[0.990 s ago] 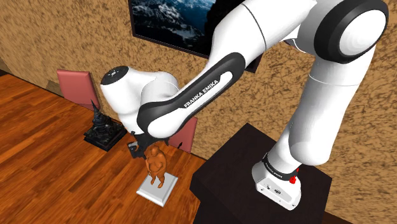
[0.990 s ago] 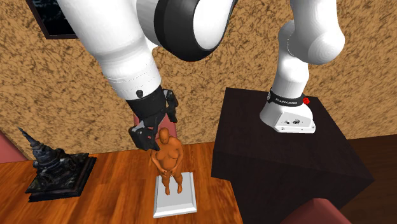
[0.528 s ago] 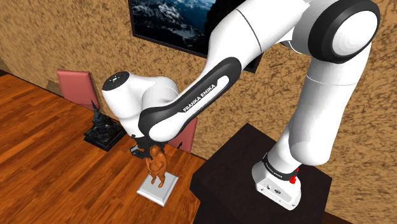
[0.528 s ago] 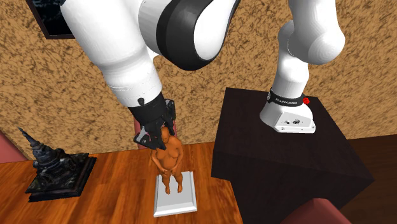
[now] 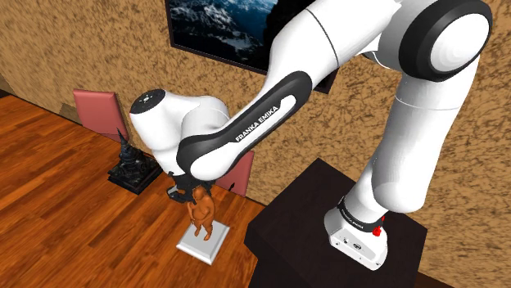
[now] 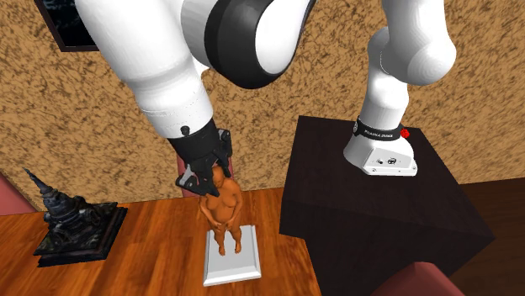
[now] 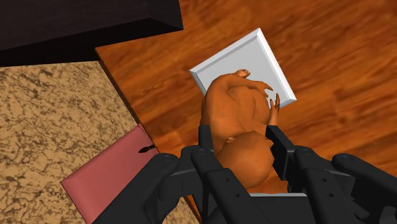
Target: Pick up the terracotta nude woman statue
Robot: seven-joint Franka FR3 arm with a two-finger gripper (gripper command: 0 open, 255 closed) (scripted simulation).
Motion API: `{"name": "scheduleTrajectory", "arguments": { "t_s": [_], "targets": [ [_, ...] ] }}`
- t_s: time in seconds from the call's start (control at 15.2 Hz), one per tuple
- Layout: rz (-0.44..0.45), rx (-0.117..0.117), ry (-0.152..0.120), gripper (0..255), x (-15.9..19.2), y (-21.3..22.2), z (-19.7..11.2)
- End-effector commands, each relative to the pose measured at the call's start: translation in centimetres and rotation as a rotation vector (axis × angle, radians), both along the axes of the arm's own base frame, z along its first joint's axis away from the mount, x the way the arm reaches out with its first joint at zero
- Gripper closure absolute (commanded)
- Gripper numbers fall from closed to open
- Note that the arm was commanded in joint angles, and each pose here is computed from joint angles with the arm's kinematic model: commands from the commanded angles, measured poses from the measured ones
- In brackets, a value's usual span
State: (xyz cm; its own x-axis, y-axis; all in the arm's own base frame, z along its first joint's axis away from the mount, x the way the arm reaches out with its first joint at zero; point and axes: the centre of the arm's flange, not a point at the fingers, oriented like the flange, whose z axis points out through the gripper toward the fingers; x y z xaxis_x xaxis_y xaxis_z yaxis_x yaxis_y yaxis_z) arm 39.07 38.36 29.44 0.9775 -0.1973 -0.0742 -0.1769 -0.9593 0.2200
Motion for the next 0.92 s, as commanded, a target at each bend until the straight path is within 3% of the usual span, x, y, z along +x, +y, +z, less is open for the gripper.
{"name": "scheduleTrajectory", "arguments": {
  "t_s": [0.0,0.86],
  "targets": [
    [0.000,0.000,-0.001,255,-0.1,-0.1,1.0],
    [0.000,0.000,-0.001,255,-0.1,-0.1,7.4]
  ]
}}
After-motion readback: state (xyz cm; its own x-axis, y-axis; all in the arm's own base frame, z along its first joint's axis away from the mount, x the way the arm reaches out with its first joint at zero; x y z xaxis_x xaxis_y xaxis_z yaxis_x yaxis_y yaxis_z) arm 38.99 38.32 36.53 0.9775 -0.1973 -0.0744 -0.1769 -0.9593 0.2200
